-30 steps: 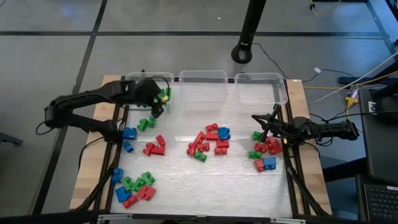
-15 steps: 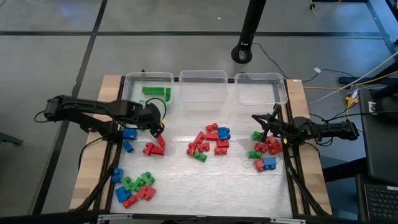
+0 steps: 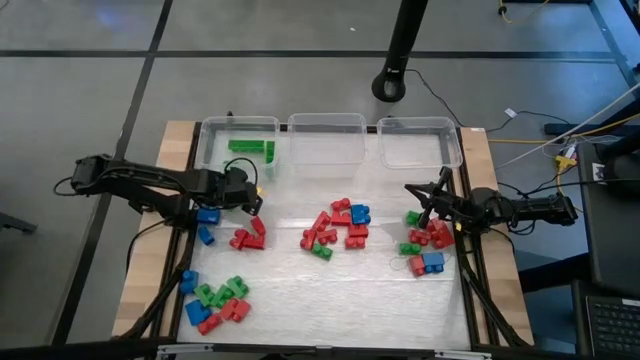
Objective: Sort blocks
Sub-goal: Put the green game piece into the left transparent bin
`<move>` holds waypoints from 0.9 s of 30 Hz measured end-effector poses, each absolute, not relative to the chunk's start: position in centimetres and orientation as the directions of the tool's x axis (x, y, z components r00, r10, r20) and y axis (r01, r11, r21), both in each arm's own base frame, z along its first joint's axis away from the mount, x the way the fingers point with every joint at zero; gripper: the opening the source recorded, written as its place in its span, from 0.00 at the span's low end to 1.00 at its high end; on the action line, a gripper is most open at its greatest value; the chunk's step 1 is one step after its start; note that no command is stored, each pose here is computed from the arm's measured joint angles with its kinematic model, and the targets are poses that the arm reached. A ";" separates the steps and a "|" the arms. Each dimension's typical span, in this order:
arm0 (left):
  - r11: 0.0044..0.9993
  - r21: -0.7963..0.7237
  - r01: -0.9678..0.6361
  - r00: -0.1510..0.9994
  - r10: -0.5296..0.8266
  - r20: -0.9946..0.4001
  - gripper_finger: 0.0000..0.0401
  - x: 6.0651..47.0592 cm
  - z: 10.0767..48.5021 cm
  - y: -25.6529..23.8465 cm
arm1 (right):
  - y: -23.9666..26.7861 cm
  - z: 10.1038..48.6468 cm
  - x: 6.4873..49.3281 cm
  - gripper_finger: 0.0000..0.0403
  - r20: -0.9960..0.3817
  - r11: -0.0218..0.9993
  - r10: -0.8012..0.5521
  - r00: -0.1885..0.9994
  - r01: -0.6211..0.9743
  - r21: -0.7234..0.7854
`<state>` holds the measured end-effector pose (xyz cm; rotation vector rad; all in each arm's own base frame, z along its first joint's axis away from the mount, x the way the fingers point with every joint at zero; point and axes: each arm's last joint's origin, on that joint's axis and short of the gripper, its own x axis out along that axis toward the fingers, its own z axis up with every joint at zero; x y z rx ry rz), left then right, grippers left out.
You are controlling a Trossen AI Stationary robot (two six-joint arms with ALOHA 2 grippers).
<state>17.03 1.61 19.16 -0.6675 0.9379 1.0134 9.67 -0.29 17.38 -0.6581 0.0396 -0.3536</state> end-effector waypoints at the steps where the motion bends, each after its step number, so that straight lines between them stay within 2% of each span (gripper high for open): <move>1: 0.397 -0.054 -0.916 0.228 0.407 -0.885 0.61 17.1 18.9 1.6 | -0.3 17.4 9.7 0.05 0.075 0.734 -0.334 0.940 0.309 -0.605; 8: 0.383 -0.087 -0.920 0.267 0.449 -0.853 0.61 16.9 16.9 1.7 | -0.3 17.4 9.7 0.05 0.075 0.734 -0.333 0.940 0.309 -0.605; 16: 0.372 -0.049 -0.927 0.239 0.485 -0.841 0.61 16.3 16.0 1.8 | -0.3 17.4 9.7 0.05 0.075 0.734 -0.333 0.940 0.309 -0.605; 21: 0.370 -0.093 -0.924 0.278 0.487 -0.828 0.61 16.2 14.5 1.8 | -0.3 17.4 9.7 0.05 0.075 0.734 -0.333 0.940 0.308 -0.605; 27: 0.350 -0.081 -0.933 0.263 0.511 -0.818 0.61 15.4 13.4 1.9 | -0.3 17.4 9.7 0.05 0.074 0.734 -0.334 0.940 0.309 -0.605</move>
